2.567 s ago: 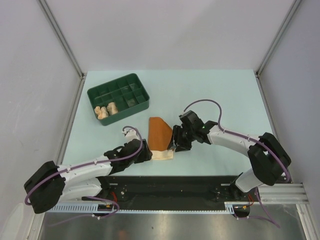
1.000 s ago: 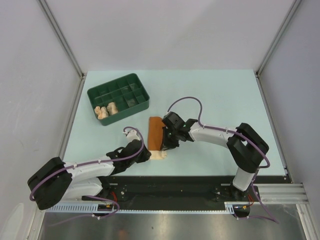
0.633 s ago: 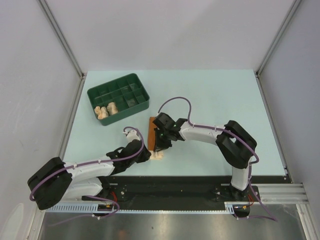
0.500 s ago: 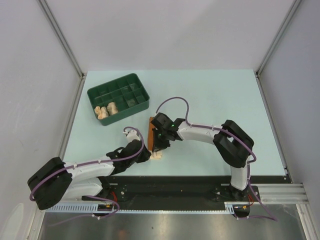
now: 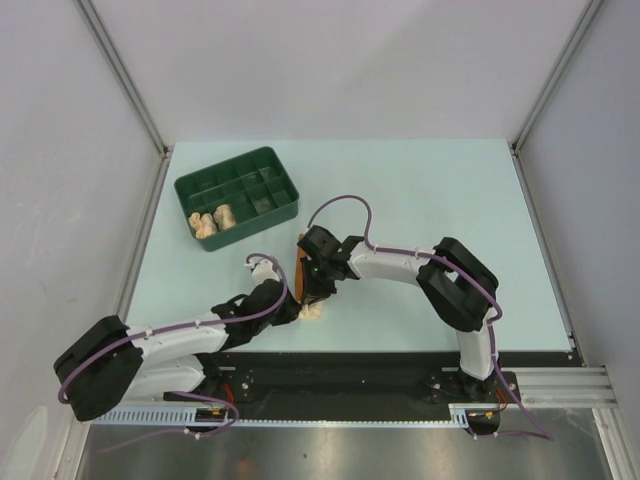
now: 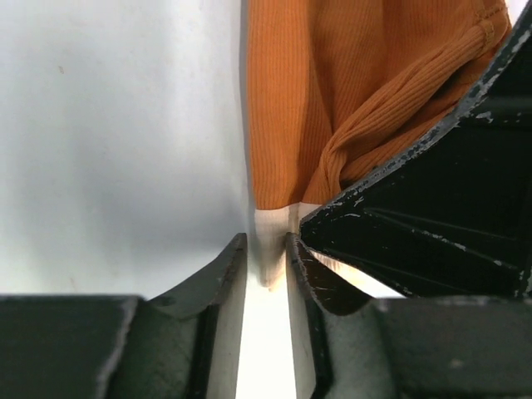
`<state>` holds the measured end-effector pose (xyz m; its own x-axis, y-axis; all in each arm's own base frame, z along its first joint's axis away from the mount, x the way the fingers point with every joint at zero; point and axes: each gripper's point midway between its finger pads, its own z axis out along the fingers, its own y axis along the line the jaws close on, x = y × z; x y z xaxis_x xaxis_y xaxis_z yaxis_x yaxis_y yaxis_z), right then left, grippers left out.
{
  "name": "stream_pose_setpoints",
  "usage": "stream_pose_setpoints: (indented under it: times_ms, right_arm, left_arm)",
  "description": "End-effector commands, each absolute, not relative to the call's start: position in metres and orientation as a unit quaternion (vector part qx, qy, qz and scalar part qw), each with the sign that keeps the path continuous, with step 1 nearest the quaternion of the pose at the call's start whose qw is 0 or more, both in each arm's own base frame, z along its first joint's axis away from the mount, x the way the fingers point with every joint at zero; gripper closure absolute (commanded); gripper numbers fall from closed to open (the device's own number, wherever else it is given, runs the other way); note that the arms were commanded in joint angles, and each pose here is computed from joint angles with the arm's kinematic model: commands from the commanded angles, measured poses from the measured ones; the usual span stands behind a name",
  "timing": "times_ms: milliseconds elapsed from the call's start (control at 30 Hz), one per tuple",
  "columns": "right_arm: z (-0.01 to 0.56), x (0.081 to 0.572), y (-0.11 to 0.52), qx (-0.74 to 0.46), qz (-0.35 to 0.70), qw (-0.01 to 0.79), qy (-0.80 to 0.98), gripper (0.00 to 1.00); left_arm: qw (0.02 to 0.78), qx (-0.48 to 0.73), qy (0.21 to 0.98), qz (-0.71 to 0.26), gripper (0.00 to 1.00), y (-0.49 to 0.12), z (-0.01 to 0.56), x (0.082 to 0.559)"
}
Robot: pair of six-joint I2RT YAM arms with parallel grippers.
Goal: Roll the underwear
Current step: Fold the underwear at the center of the board.
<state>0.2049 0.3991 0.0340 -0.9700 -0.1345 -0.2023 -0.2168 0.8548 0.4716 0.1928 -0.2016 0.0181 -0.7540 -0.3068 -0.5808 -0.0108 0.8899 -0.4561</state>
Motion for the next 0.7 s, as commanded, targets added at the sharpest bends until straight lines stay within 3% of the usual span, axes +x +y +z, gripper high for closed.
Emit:
stream_pose_setpoints:
  times_ms: [0, 67, 233, 400, 667]
  right_arm:
    - [0.022, 0.202, 0.405, -0.101, 0.245, 0.075, 0.961, 0.76]
    - [0.02, 0.202, 0.403, -0.1, 0.241, 0.075, 0.962, 0.61]
    - [0.017, 0.202, 0.405, -0.092, 0.24, 0.07, 0.964, 0.46]
    - [0.017, 0.201, 0.41, -0.086, 0.254, 0.062, 0.962, 0.43]
    - [0.023, 0.2, 0.419, -0.075, 0.281, 0.048, 0.956, 0.4]
  left_arm:
    - [0.36, -0.087, 0.901, -0.227, 0.66, -0.199, 0.03, 0.197]
    - [0.366, -0.084, 0.896, -0.239, 0.57, -0.199, 0.036, 0.195]
    - [0.387, -0.085, 0.873, -0.286, 0.48, -0.198, 0.051, 0.189]
    - [0.401, -0.078, 0.849, -0.334, 0.44, -0.207, 0.06, 0.186]
    - [0.417, -0.07, 0.821, -0.383, 0.29, -0.217, 0.07, 0.182]
